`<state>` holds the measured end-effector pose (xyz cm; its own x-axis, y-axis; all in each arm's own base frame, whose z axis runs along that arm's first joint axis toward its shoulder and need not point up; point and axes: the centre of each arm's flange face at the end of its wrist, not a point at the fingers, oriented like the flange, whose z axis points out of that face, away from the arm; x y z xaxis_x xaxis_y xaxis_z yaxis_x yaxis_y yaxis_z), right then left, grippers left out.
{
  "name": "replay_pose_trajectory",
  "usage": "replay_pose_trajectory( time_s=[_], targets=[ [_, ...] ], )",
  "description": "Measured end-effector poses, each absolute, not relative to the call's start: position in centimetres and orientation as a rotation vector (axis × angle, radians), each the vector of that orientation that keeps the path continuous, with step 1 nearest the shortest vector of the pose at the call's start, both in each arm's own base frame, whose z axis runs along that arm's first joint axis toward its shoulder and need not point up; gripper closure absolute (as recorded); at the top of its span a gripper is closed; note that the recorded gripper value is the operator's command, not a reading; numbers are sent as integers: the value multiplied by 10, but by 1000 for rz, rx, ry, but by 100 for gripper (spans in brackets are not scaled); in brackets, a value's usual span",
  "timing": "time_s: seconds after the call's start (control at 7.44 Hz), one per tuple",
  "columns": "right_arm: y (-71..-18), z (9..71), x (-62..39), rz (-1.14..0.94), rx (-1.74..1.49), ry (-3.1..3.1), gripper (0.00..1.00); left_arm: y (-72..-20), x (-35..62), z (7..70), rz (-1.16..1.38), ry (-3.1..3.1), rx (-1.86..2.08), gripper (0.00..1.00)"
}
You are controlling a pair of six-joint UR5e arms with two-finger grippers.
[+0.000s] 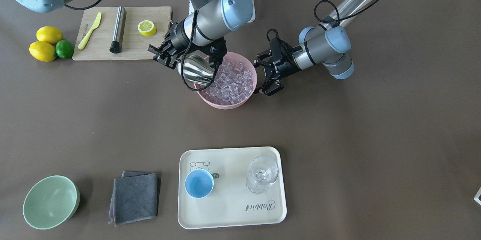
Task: Put ice in cup with scoop
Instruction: 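Push the scoop into the ice cubes while the left gripper holds the bowl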
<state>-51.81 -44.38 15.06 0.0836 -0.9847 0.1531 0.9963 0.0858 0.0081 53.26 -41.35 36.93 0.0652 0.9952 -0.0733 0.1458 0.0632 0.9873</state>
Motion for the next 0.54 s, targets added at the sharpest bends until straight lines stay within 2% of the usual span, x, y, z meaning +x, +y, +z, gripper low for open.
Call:
replay_pose_trajectory(
  time_s=[0.54],
  targets=[
    [-446, 149, -538, -1448, -109, -131, 100, -413, 533, 369, 1036, 1292, 1295, 2]
  ],
)
